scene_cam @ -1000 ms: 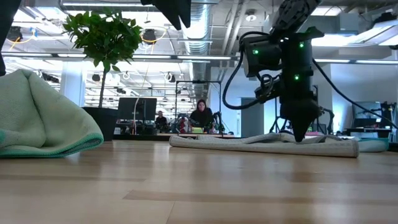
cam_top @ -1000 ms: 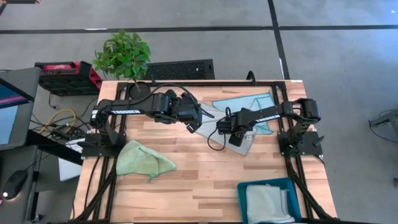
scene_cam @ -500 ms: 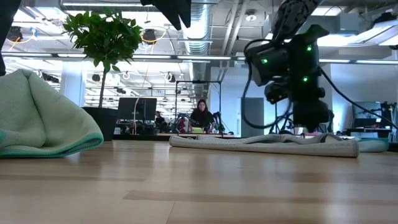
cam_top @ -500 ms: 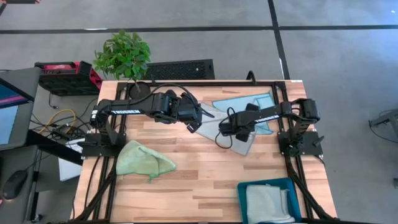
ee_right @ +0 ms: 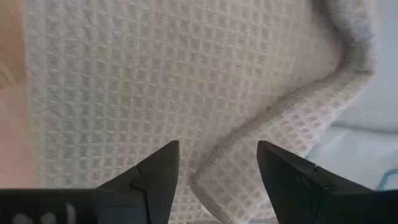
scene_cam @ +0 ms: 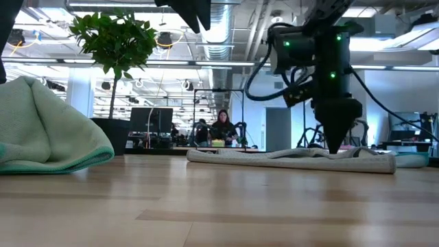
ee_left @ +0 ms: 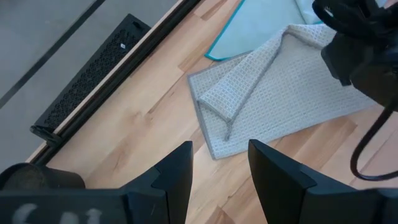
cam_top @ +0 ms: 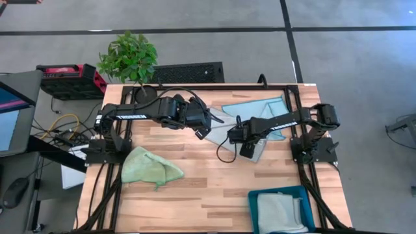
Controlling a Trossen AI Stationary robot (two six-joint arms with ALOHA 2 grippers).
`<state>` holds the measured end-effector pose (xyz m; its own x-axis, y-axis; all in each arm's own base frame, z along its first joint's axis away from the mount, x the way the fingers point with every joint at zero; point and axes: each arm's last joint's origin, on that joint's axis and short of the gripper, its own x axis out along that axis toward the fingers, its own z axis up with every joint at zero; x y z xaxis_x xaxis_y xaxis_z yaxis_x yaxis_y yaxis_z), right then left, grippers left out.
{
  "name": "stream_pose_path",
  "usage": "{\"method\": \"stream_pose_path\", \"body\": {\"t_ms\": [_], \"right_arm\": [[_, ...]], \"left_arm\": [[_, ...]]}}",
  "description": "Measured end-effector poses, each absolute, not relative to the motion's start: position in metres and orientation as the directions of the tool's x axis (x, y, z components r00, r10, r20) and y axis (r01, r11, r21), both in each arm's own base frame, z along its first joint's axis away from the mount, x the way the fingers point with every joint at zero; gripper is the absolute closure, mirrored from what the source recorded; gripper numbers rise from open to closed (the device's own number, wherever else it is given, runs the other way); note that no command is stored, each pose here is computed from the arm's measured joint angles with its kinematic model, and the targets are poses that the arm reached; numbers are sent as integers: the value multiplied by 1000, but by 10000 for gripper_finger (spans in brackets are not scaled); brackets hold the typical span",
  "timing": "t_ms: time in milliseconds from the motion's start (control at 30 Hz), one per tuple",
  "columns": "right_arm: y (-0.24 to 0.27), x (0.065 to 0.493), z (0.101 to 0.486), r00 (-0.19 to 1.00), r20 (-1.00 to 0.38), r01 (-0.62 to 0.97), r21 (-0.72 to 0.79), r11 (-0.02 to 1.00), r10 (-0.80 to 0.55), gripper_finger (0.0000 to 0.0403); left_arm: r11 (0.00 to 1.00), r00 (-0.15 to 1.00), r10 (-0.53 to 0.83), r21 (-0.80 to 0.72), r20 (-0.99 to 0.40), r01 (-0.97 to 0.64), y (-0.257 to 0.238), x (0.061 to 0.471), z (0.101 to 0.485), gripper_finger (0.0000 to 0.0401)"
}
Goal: Fold microfiber towels
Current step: Fold the gray microfiber cloth
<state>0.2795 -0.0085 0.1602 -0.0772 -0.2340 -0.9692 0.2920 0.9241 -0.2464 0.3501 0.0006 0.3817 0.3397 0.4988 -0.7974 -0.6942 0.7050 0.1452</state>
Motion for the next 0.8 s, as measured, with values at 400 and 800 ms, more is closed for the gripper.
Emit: {"method": "stream_pose_path", "body": {"t_ms": [400, 800], "right_arm": [[-16, 262, 144, -205, -937, 321, -338, 885, -284, 163], [-22, 254, 147, -282, -889, 290, -438, 851, -362, 163]], "left_arm": [[709, 341, 490, 139, -802, -691, 0, 350, 382, 253], [710, 340, 490, 140, -803, -691, 0, 350, 382, 253]]}}
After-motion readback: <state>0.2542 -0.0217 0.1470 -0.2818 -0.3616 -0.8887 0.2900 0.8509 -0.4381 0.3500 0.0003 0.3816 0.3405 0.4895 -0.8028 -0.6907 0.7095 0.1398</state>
